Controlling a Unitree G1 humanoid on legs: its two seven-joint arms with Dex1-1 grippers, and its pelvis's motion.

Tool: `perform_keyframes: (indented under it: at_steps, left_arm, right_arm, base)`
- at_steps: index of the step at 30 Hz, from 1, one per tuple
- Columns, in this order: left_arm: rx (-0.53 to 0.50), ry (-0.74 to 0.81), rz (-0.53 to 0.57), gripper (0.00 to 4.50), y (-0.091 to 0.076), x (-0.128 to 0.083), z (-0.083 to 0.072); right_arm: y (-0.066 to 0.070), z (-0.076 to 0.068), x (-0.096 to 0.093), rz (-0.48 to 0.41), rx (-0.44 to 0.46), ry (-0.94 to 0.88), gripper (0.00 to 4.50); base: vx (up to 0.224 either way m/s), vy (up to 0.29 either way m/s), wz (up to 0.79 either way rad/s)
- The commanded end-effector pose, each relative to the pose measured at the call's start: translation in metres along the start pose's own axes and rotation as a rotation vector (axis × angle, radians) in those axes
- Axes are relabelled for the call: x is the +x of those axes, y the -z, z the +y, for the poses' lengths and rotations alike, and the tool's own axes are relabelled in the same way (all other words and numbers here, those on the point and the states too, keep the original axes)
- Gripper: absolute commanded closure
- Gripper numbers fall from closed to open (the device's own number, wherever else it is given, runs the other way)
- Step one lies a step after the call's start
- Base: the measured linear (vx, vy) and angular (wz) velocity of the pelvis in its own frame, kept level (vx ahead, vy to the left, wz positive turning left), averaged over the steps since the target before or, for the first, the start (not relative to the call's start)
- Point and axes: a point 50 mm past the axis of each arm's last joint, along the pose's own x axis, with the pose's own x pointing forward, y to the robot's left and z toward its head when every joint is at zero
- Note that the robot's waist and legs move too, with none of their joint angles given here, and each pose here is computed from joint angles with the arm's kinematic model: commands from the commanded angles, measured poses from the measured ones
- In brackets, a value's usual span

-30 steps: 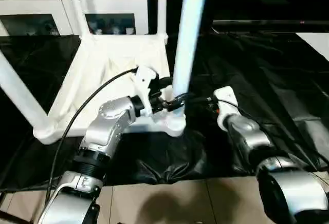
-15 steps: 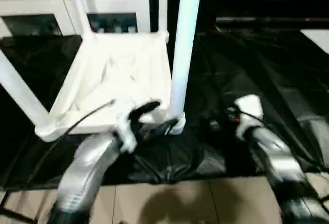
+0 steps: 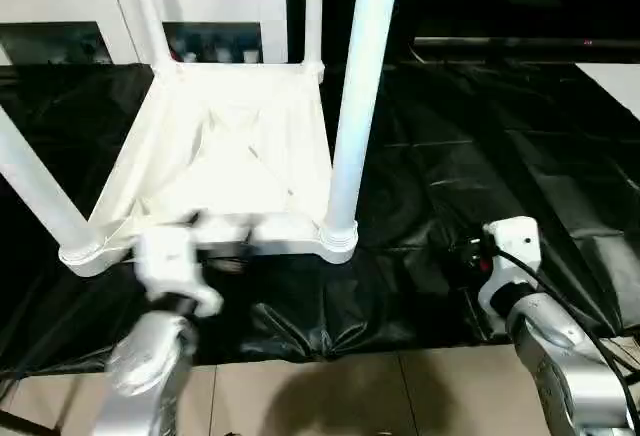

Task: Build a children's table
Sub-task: Rotate table base

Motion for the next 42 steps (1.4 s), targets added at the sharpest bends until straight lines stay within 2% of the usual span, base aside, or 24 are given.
perform_keyframes:
  at_steps: [1, 5, 10, 12, 17, 20, 22, 24, 27, 29, 30, 32, 35, 38, 40, 42]
  left_arm:
    - [-0.003, -0.014, -0.014, 0.15, -0.005, -0.001, 0.000]
    - [-0.001, -0.054, 0.039, 0.15, 0.004, 0.001, -0.001]
    - [0.002, -0.017, 0.031, 0.15, 0.001, 0.009, -0.007]
    - [0.011, 0.003, 0.048, 0.15, 0.005, 0.012, -0.009]
    - [0.019, -0.036, 0.056, 0.15, 0.006, 0.013, 0.000]
    - [0.028, -0.089, 0.036, 0.15, 0.002, 0.011, 0.008]
    - [0.016, -0.106, 0.027, 0.15, 0.001, 0.013, 0.008]
    - [0.016, -0.128, 0.019, 0.15, 0.001, 0.010, 0.007]
    - [0.054, -0.135, 0.015, 0.15, -0.002, 0.006, 0.005]
    - [0.035, -0.142, 0.020, 0.15, -0.002, 0.005, 0.005]
    - [0.006, -0.134, 0.022, 0.15, -0.002, 0.004, 0.006]
    - [0.020, -0.135, 0.021, 0.15, -0.003, 0.004, 0.008]
    - [0.058, -0.093, 0.036, 0.15, -0.001, 0.007, 0.006]
    - [0.097, 0.026, 0.062, 0.15, 0.003, 0.015, 0.000]
    - [0.077, 0.075, 0.055, 0.15, 0.003, 0.019, -0.002]
    - [0.104, 0.157, 0.086, 0.15, 0.006, 0.028, -0.004]
  right_arm:
    - [-0.004, -0.002, -0.002, -0.019, 0.006, 0.017, 0.75]
    - [-0.002, 0.003, -0.002, 0.013, -0.009, -0.013, 0.75]
    - [-0.003, -0.004, -0.003, 0.027, 0.006, 0.014, 0.75]
    - [-0.004, -0.003, -0.002, 0.018, -0.017, 0.000, 0.75]
    - [-0.006, 0.010, 0.007, 0.020, -0.046, -0.051, 0.75]
    - [-0.009, 0.025, 0.015, 0.013, -0.063, -0.124, 0.75]
    - [-0.009, 0.028, 0.021, 0.014, -0.051, -0.147, 0.75]
    - [-0.007, 0.031, 0.024, 0.014, -0.088, -0.160, 0.75]
    - [-0.007, 0.035, 0.024, 0.020, -0.051, -0.179, 0.75]
    - [-0.003, 0.034, 0.023, 0.029, -0.062, -0.170, 0.75]
    - [0.003, 0.030, 0.023, 0.055, -0.002, -0.125, 0.75]
    - [0.003, 0.029, 0.022, 0.055, -0.006, -0.113, 0.75]
    - [0.005, 0.026, 0.019, 0.055, -0.011, -0.104, 0.75]
    - [0.011, 0.022, 0.014, 0.082, -0.030, -0.068, 0.75]
    - [0.011, 0.022, 0.013, 0.082, -0.038, -0.074, 0.75]
    - [0.009, 0.022, 0.010, 0.089, -0.037, -0.095, 0.75]
  base:
    - [0.000, 0.000, 0.00]
    - [0.000, 0.000, 0.00]
    - [0.089, 0.042, -0.17]
    - [0.116, 0.030, -0.04]
    - [0.144, 0.002, 0.05]
    - [0.155, -0.016, 0.13]
    - [0.128, -0.060, 0.12]
    - [0.118, -0.042, 0.34]
    - [0.092, -0.021, 0.77]
    - [0.017, -0.237, 0.26]
    - [-0.061, -0.241, 0.21]
    - [-0.249, -0.093, 0.29]
    - [-0.263, -0.104, 0.43]
    - [-0.120, -0.172, 0.07]
    - [-0.140, -0.106, 0.11]
    - [-0.145, -0.059, 0.09]
